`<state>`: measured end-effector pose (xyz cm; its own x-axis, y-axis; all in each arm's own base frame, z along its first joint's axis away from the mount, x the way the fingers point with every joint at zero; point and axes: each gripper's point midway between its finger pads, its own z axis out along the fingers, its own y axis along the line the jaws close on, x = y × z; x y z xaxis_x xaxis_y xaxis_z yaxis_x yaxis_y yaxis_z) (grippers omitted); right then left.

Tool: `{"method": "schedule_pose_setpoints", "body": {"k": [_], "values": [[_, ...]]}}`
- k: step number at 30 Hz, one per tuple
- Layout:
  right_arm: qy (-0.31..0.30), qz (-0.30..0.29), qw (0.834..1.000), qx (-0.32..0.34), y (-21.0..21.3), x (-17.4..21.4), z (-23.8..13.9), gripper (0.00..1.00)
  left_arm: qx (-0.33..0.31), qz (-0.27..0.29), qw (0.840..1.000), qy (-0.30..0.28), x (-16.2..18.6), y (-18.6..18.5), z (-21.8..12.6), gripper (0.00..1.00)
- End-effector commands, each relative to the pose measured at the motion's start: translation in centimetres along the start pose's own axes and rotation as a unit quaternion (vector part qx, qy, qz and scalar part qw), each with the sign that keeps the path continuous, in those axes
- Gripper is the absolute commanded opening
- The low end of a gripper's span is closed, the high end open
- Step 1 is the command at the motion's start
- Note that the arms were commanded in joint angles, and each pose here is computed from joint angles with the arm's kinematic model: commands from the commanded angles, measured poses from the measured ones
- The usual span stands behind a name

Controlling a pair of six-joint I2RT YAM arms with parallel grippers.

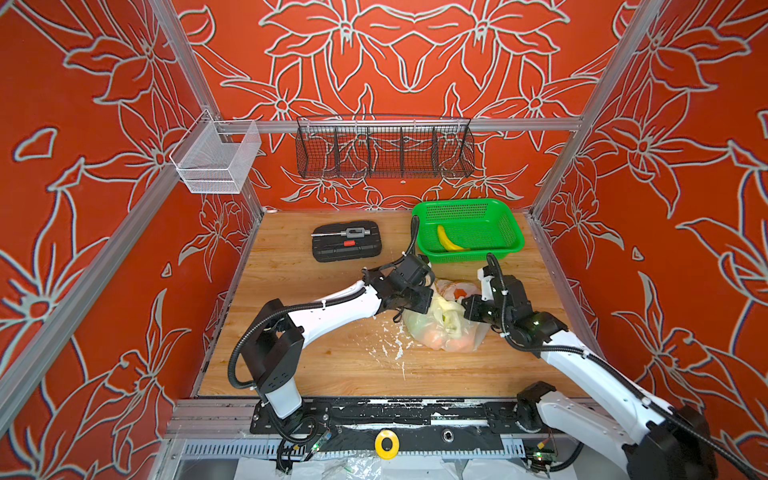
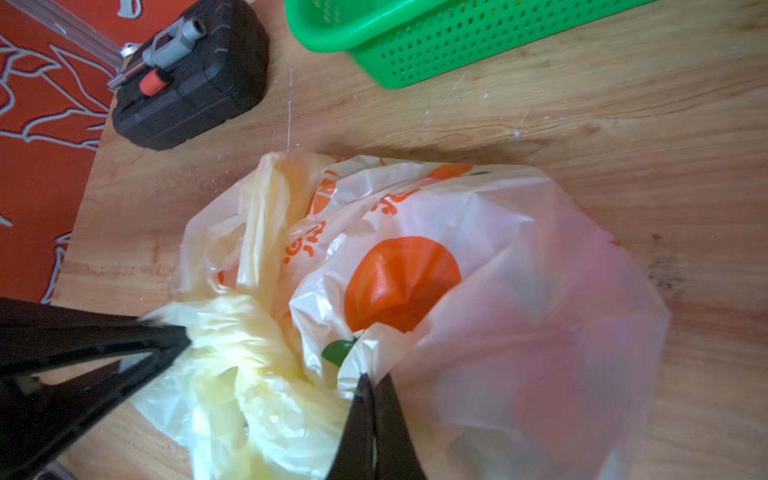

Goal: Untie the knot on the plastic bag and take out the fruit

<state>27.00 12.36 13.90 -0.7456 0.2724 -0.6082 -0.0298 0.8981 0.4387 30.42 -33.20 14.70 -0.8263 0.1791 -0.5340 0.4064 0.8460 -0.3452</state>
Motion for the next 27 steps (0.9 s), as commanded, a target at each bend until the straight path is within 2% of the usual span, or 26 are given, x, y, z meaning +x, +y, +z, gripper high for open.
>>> {"method": "schedule_pose_setpoints", "body": {"k": [1,5,6,8,9,10,14,16,23,27], "values": [[-0.008,0.029,0.999,0.042,-2.6,0.4,-0.4,0.0,-0.03,-0.017,0.999,-0.004,0.1,2.6,-1.2,0.0],[-0.001,0.013,1.0,0.01,-1.7,0.9,-0.4,0.0,-0.02,-0.029,0.999,-0.01,0.0,3.0,-1.5,0.0],[-0.001,0.006,1.0,0.0,-1.3,0.8,-0.5,0.05,-0.018,-0.029,0.999,-0.011,0.0,2.9,-1.6,0.0],[-0.001,-0.012,1.0,-0.024,-0.3,0.5,-1.0,0.27,-0.005,-0.026,1.0,-0.01,0.0,2.4,-1.7,0.0],[-0.002,-0.023,0.999,-0.033,0.2,0.3,-1.3,0.32,0.001,-0.026,1.0,-0.01,-0.1,2.2,-1.7,0.0],[-0.006,-0.028,0.999,-0.039,0.6,-0.1,-1.8,0.37,0.01,-0.025,1.0,-0.012,-0.3,1.8,-1.9,0.06],[-0.013,-0.057,0.995,-0.083,2.9,-1.1,-3.6,0.41,0.03,-0.013,0.999,-0.031,-1.3,0.6,-3.3,0.32],[-0.008,-0.075,0.991,-0.106,4.2,-1.2,-4.1,0.42,0.031,0.001,0.999,-0.036,-1.9,-0.1,-3.8,0.39],[0.041,-0.123,0.985,-0.115,6.0,0.2,-3.5,0.5,0.008,0.048,0.999,-0.023,-3.2,-1.4,-3.3,0.47],[0.067,-0.146,0.98,-0.122,6.5,1.5,-2.9,0.57,0.018,0.07,0.997,-0.008,-3.0,-2.1,-2.6,0.52]]}}
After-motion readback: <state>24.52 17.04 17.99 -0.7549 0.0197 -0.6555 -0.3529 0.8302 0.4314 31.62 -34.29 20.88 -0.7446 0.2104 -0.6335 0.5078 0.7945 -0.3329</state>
